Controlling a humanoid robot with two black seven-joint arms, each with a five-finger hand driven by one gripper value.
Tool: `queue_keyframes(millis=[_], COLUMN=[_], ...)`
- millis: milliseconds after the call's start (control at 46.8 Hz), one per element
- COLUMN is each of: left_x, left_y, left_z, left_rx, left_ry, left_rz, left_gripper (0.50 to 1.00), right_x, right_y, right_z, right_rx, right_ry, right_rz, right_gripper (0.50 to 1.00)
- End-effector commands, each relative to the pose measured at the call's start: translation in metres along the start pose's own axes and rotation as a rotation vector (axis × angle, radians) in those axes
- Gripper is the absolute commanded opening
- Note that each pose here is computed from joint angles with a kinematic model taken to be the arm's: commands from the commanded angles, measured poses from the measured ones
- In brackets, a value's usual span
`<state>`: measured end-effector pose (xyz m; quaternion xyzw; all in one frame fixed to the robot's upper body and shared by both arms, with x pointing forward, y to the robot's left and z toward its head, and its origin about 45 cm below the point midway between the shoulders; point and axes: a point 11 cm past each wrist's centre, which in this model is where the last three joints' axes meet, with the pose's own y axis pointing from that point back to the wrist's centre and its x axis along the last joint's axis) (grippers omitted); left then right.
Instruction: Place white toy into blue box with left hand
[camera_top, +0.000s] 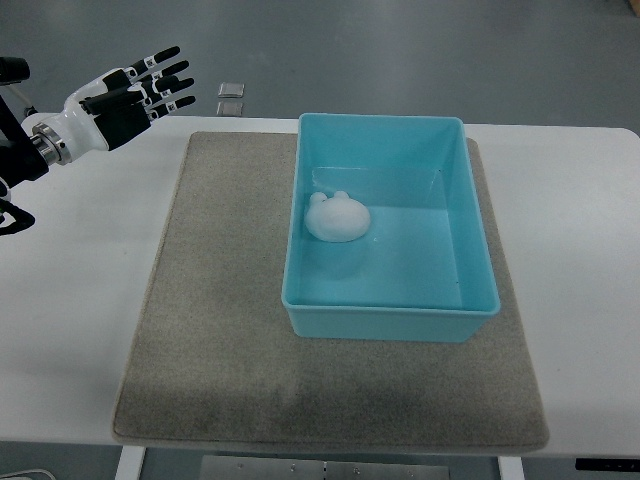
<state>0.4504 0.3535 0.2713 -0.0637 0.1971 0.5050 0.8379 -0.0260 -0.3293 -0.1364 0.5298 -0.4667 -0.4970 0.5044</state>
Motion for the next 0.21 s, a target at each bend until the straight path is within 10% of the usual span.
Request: queue_keyframes(millis=[0, 192], left_x=[-0.0004, 0.0000], left_y=[-0.0002, 0.0000], left_z=[-0.0002, 0.0004], left_rx=[0.000, -0.002], left_ry=[0.000, 0.002], left_rz=[-0.001, 0.000], left_gripper=[0.996, 0.996], right_x=[-0.0028, -0.0054], right_y=[-0.0004, -0.0008], right_z=[-0.0002, -0.0004], right_rx=[0.001, 0.002], right_ry=[0.001, 0.007], right_rz=[-0.007, -0.015], right_gripper=[0.936, 0.936])
